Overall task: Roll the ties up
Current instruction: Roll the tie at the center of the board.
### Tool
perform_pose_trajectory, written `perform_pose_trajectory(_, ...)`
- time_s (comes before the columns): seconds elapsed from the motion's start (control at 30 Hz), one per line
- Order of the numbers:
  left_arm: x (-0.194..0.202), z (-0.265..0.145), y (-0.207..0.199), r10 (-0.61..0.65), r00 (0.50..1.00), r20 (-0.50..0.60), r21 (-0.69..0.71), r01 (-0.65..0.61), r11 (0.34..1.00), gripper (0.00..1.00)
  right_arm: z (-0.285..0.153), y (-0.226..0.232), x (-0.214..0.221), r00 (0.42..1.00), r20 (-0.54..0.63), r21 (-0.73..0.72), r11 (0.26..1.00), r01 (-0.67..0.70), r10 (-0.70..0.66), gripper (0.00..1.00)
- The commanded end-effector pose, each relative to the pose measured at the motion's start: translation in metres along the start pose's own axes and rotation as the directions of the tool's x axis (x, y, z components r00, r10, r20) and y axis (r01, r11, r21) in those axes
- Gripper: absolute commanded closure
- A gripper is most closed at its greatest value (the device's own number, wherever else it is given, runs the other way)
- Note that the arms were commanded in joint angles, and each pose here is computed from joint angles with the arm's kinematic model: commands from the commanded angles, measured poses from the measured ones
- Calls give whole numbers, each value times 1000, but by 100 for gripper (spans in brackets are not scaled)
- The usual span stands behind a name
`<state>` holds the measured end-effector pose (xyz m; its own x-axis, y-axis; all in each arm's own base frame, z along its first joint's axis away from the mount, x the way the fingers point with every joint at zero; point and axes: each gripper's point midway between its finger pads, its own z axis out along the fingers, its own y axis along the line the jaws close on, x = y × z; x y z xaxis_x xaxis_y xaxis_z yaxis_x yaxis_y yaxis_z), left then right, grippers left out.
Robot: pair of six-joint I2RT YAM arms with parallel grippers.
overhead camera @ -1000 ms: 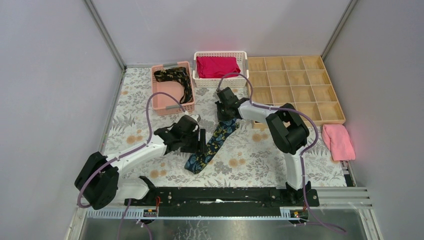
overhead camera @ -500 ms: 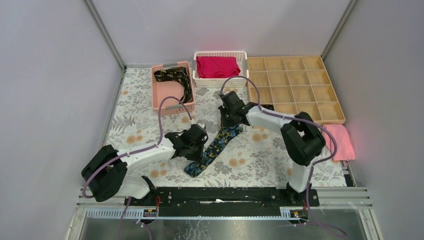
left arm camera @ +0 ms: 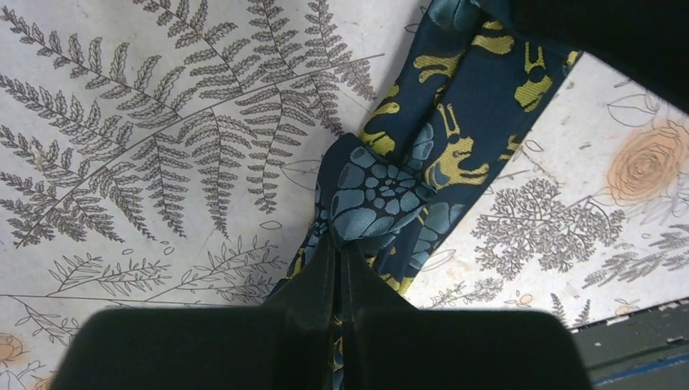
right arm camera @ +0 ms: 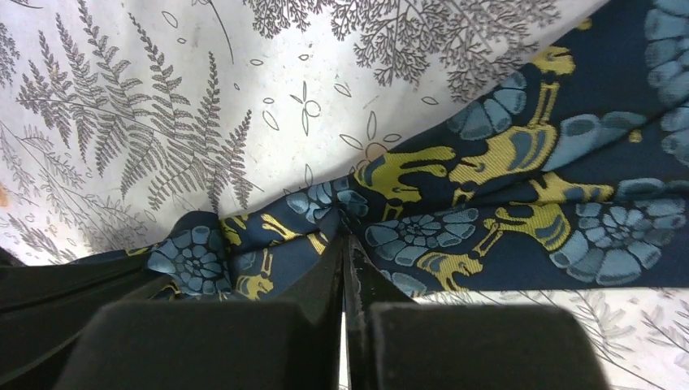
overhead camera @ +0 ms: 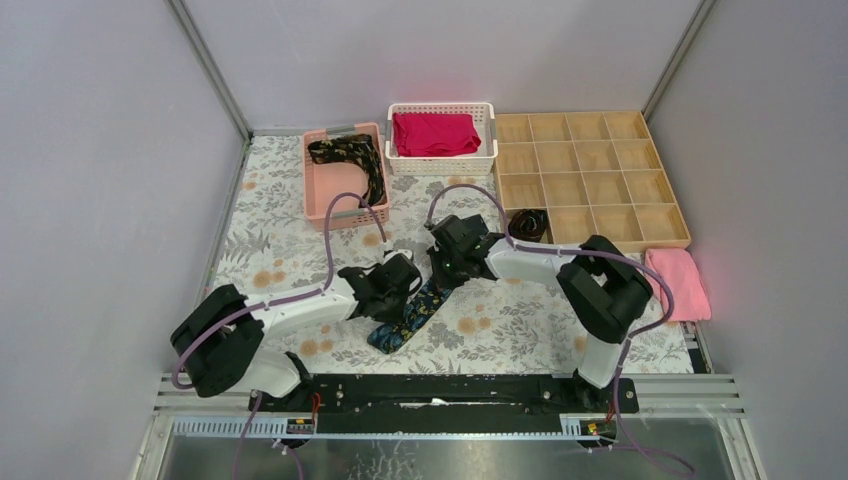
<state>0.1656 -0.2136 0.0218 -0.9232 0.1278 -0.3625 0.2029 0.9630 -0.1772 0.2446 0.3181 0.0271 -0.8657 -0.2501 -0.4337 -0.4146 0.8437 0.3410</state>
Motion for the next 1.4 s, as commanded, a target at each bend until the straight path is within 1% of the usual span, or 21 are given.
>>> perform_pose_trajectory(0.0,-7,11,6,27,999,17,-66,-26,997,100,21,-9,6,999,-28,44,999,-15,16,100)
perform_pose_trajectory(0.1,-21,17,9,43,998,54,-123,-36,992,100,33,-25,4,999,-39,106,994,-28,33,100)
perform_pose_trajectory(0.2,-38,24,7,70,994,83,-158,-56,986,100,47,-45,-2,994,-60,142,987,-78,87,100)
perform_pose_trajectory(0.33,-57,33,7,113,987,111,-219,-87,972,100,61,-68,-15,987,-50,165,976,-145,155,100)
perform_pose_trajectory(0.43,-77,38,9,159,977,139,-267,-118,956,100,62,-71,-33,987,-20,168,974,-154,160,100)
perform_pose_trajectory(0.53,-94,42,14,186,973,139,-314,-135,940,100,62,-80,-52,989,4,218,965,-145,148,100)
perform_pose_trajectory(0.6,-95,41,14,184,974,133,-308,-136,942,100,61,-95,-65,988,24,267,952,-153,153,100)
perform_pose_trajectory(0.73,-80,35,5,140,981,132,-208,-110,972,100,63,-112,-78,985,21,283,944,-172,174,100)
perform_pose_trajectory(0.83,-70,22,-5,98,985,143,-113,-82,990,100,67,-112,-80,983,12,263,948,-181,184,100)
perform_pose_trajectory(0.97,-54,8,-9,65,987,145,-29,-62,998,100,72,-114,-78,983,5,266,947,-180,186,100)
perform_pose_trajectory(1.1,-47,-2,-18,42,985,169,67,-54,996,100,73,-116,-77,982,8,266,946,-186,191,100)
perform_pose_trajectory(1.23,-45,-2,-27,38,982,187,140,-65,988,100,72,-112,-75,981,3,249,950,-189,194,100)
perform_pose_trajectory(1.37,-53,-7,-48,22,975,222,242,-77,967,100,69,-108,-75,981,10,227,955,-190,193,100)
